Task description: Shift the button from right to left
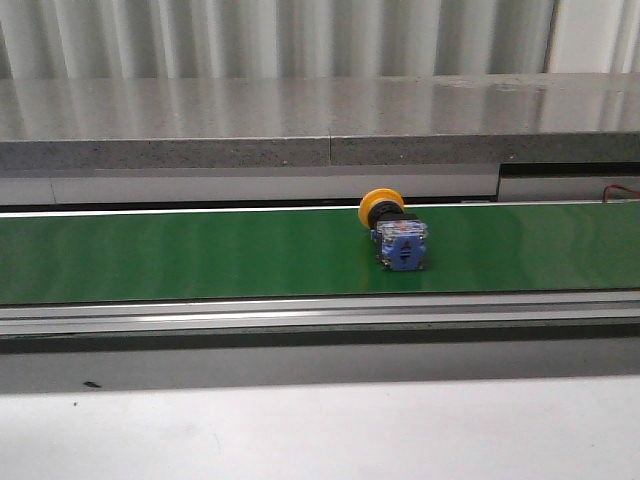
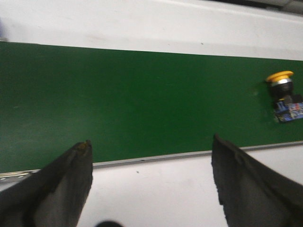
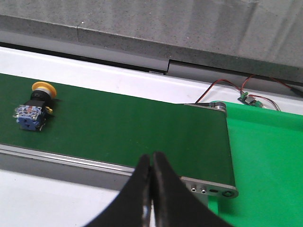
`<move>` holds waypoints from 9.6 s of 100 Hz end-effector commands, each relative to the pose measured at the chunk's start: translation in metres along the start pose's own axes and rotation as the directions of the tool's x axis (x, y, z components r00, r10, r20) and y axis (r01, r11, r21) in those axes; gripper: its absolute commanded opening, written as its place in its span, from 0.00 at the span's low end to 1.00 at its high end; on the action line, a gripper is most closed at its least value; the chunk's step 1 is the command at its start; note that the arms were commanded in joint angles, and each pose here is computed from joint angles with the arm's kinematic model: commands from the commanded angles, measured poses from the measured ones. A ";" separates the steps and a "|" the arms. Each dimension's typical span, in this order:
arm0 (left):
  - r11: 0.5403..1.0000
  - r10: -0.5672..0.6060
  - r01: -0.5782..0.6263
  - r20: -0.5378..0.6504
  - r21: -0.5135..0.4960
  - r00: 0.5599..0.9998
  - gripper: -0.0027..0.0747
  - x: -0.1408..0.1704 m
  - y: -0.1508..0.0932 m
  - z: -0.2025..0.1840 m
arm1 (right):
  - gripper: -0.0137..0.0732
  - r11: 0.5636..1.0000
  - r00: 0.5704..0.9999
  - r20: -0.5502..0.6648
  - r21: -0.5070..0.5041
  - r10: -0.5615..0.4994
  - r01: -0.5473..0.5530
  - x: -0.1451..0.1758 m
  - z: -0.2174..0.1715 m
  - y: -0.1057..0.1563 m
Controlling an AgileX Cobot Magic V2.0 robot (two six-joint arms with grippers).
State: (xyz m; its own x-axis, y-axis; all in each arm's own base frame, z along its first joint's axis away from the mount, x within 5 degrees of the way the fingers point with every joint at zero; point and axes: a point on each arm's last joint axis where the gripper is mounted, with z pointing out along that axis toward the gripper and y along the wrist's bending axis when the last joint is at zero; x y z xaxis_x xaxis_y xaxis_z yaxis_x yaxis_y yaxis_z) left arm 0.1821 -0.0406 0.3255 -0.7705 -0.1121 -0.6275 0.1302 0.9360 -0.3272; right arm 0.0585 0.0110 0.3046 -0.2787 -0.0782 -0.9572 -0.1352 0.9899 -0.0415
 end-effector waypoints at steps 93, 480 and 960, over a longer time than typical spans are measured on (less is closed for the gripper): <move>0.986 0.109 -0.054 -0.366 0.157 0.924 0.70 -0.050 -0.140 0.139 | 0.08 1.000 0.996 0.090 0.013 -0.001 0.000 -0.014 -0.003 -0.001; 0.908 -0.058 -0.149 -0.471 -0.391 0.880 0.63 -0.095 0.251 0.080 | 0.08 1.000 0.996 0.090 0.013 -0.001 0.000 -0.014 -0.003 -0.001; 0.916 0.383 -0.148 0.705 -0.373 0.597 0.01 0.174 0.064 -0.001 | 0.08 0.997 0.983 0.182 0.068 -0.038 0.026 -0.018 -0.002 -0.006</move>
State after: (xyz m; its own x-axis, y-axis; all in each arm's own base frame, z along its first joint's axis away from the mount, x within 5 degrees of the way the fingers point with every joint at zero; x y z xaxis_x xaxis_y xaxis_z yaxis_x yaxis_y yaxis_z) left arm 0.0563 0.0009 0.2007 -0.0381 0.0695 -0.9969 -0.0071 0.9975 0.0698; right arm 0.0598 0.0100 0.3072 -0.2430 -0.0774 -0.9669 -0.1235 0.9912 -0.0483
